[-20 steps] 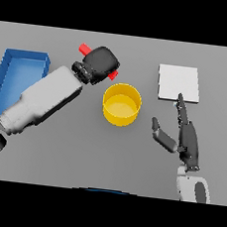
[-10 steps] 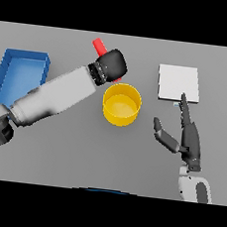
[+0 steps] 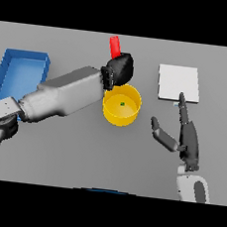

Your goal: Pick up the red beaker and tilt it to pour out 1 green nut into yellow bowl. Pick up the yellow bowl and place it on the metallic measuring scale.

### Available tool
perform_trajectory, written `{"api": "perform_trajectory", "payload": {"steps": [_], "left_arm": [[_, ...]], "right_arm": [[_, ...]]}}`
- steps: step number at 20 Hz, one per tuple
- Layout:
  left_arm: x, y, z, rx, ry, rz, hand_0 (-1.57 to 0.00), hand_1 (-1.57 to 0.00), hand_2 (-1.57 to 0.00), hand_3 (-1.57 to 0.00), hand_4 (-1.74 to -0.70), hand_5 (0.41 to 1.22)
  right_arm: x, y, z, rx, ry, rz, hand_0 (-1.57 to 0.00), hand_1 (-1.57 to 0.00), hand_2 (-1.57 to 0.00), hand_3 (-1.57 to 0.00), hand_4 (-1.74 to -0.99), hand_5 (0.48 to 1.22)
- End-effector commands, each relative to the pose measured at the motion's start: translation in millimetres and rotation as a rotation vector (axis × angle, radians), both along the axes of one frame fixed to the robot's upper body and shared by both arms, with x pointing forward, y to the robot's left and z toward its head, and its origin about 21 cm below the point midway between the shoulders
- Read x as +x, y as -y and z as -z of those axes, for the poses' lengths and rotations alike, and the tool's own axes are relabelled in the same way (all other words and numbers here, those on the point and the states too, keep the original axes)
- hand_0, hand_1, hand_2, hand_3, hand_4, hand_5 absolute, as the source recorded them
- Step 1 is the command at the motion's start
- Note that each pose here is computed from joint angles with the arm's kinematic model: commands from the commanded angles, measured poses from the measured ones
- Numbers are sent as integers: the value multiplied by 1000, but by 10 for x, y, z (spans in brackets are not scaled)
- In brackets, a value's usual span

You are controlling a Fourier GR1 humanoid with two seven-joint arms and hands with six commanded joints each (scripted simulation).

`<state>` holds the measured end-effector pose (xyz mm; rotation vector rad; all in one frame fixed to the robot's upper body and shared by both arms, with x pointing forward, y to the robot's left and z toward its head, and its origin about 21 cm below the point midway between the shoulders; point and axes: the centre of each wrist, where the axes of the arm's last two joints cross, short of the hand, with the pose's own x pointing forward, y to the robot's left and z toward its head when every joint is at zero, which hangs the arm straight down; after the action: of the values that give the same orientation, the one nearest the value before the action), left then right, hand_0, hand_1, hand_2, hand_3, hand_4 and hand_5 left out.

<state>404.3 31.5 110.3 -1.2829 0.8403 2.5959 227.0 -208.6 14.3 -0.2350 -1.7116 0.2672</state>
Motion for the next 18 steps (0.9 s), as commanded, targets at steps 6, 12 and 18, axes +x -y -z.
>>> {"api": "perform_trajectory", "payload": {"steps": [6, 12, 18], "left_arm": [[-52, 178, -47, 106, 65, 65, -1571, -1571, -1571, -1571, -1720, 1221], [202, 186, -744, 138, 206, 75, -1571, -1571, -1571, -1571, -1722, 1221], [579, -216, -1837, -210, 328, -154, -1571, -1571, -1571, -1370, -1727, 1221]], "right_arm": [[-3, 41, 20, 1, 3, 5, 1, 1, 1, 1, -1151, 634], [-17, 36, 20, 30, 26, -16, 1, 1, 1, 1, -1150, 649], [0, -16, 39, 30, 42, -40, 1, 1, 1, 1, -1160, 661]]}}
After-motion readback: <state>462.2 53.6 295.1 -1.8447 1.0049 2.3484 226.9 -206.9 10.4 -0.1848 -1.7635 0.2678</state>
